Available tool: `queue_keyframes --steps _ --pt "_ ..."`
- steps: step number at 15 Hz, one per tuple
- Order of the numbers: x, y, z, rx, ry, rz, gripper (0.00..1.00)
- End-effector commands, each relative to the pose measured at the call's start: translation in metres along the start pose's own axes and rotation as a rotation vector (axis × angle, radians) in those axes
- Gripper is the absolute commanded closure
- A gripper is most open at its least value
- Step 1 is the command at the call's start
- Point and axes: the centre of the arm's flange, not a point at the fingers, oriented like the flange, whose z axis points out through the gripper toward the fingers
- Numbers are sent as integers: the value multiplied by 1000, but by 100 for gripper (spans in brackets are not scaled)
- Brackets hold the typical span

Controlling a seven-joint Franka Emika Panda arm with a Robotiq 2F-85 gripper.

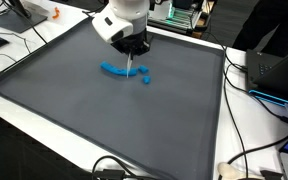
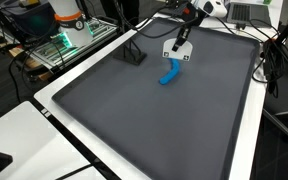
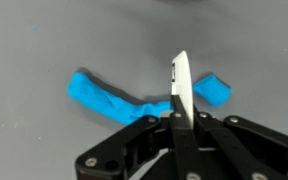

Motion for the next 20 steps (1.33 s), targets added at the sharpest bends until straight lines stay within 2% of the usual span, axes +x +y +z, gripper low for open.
queue_keyframes --steps 1,11,20 --pt "8 4 10 -35 15 20 99" --pt "14 7 20 -38 39 35 99" --pt "13 4 37 -29 17 29 99"
